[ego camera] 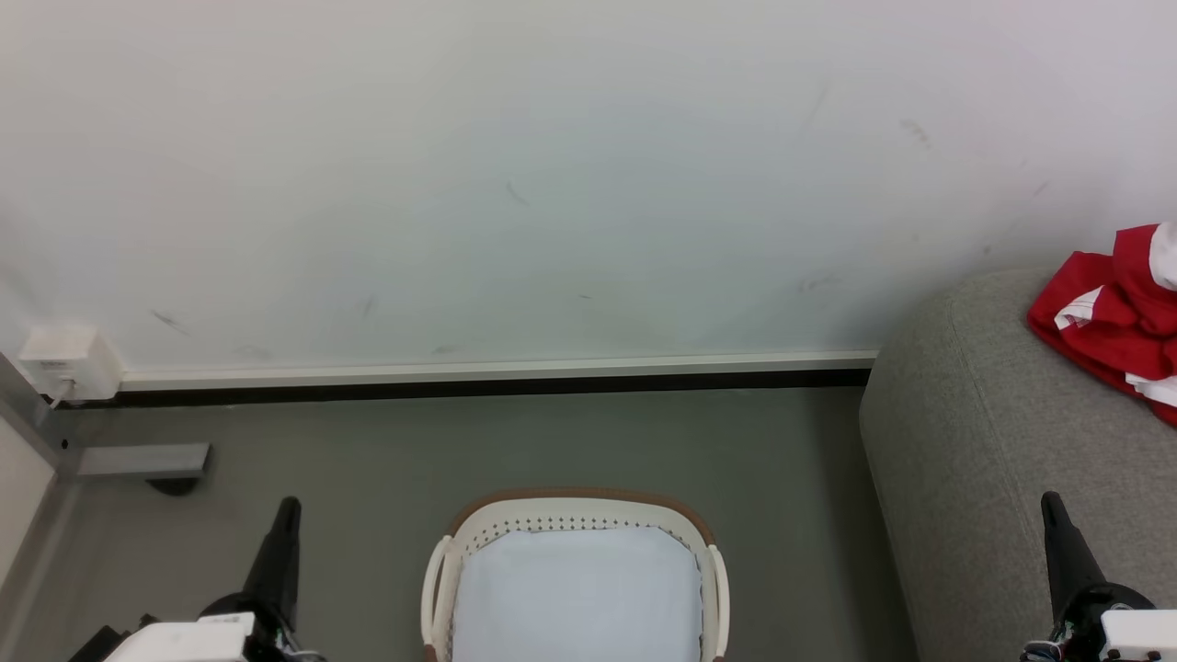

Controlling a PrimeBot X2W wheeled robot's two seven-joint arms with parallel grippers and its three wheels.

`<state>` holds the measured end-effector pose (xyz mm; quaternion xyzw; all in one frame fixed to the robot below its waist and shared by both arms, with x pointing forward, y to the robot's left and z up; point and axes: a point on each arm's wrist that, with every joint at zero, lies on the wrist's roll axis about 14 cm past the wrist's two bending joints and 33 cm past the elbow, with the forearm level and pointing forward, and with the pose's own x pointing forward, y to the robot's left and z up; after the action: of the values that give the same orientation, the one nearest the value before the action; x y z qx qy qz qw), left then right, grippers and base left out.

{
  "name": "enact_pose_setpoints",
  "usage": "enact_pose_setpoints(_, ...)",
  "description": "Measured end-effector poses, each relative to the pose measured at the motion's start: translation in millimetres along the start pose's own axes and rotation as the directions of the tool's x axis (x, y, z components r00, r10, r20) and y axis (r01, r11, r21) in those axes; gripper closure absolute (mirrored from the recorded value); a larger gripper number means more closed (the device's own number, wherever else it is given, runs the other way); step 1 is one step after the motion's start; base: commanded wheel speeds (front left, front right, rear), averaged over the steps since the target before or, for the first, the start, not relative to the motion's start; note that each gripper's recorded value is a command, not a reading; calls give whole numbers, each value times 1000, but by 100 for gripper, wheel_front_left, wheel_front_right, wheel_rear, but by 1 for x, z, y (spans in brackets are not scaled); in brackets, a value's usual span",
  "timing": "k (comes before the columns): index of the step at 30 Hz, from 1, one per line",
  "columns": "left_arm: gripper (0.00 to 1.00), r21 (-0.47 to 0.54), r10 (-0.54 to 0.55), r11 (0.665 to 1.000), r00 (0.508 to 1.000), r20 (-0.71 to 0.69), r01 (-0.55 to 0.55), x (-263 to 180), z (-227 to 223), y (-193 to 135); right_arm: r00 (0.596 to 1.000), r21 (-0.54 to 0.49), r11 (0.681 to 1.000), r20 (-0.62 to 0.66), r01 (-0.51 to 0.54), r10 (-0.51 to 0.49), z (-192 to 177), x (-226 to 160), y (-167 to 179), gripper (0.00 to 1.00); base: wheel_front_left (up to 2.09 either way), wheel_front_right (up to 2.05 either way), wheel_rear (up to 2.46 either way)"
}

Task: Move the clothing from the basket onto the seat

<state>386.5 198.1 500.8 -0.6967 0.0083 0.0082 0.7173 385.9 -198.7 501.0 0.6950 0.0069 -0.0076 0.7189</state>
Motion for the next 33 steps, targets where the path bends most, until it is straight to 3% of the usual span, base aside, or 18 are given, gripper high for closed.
enact_pose_setpoints(7, 100, -30, -11, 1000, 1000, -1, 11, 1, 1, -3, 1000, 41, 999, -3, -9, 9, 0, 1, 2, 100, 0, 0, 0)
enact_pose_setpoints(33, 100, -30, -12, 999, 1000, -1, 12, 1, 1, -3, 1000, 41, 999, -3, -10, 10, 0, 1, 2, 100, 0, 0, 0)
